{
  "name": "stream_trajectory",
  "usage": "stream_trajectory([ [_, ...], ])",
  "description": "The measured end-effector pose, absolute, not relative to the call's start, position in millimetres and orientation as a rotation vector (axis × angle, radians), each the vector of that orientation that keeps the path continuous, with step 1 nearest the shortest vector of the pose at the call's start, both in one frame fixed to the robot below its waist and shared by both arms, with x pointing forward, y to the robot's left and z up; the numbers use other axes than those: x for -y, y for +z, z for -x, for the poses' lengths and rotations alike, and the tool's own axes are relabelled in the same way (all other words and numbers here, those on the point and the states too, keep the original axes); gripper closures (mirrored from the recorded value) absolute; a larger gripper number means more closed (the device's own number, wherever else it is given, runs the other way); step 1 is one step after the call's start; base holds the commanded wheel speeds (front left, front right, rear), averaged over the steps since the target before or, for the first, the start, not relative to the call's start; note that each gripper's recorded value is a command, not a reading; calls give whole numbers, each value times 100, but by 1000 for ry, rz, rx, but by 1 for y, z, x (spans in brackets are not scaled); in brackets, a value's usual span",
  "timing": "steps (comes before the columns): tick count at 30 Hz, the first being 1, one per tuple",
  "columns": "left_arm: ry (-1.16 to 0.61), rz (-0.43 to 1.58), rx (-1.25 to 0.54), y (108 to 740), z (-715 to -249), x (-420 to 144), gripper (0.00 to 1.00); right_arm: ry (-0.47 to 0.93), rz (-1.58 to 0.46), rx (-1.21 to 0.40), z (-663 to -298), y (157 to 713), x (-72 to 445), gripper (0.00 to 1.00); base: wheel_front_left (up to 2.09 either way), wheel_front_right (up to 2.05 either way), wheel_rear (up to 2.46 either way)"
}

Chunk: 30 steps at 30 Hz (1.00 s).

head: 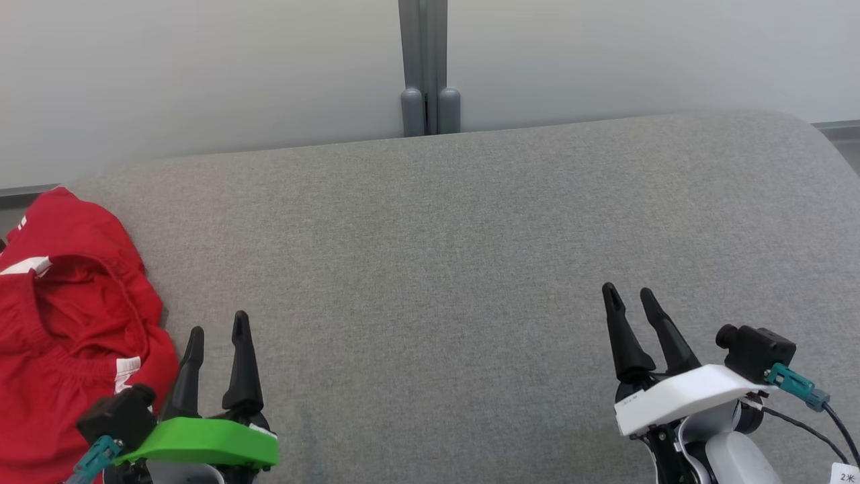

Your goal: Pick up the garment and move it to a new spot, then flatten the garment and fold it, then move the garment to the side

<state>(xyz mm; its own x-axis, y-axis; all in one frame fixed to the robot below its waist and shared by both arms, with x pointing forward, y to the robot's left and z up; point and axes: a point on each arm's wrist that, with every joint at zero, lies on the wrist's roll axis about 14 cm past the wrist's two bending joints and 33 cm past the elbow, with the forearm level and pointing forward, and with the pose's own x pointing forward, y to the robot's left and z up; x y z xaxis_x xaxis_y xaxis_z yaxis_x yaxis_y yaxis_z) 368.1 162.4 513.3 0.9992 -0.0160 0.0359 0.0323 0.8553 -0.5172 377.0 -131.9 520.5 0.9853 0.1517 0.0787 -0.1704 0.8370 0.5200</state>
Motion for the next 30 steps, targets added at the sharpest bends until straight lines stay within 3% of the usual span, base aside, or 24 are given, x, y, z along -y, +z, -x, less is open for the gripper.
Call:
stream_trajectory([
  [30,-82,323,103,525,-363,-148,0,247,-312,99,-370,529,112,0,0,0,0],
])
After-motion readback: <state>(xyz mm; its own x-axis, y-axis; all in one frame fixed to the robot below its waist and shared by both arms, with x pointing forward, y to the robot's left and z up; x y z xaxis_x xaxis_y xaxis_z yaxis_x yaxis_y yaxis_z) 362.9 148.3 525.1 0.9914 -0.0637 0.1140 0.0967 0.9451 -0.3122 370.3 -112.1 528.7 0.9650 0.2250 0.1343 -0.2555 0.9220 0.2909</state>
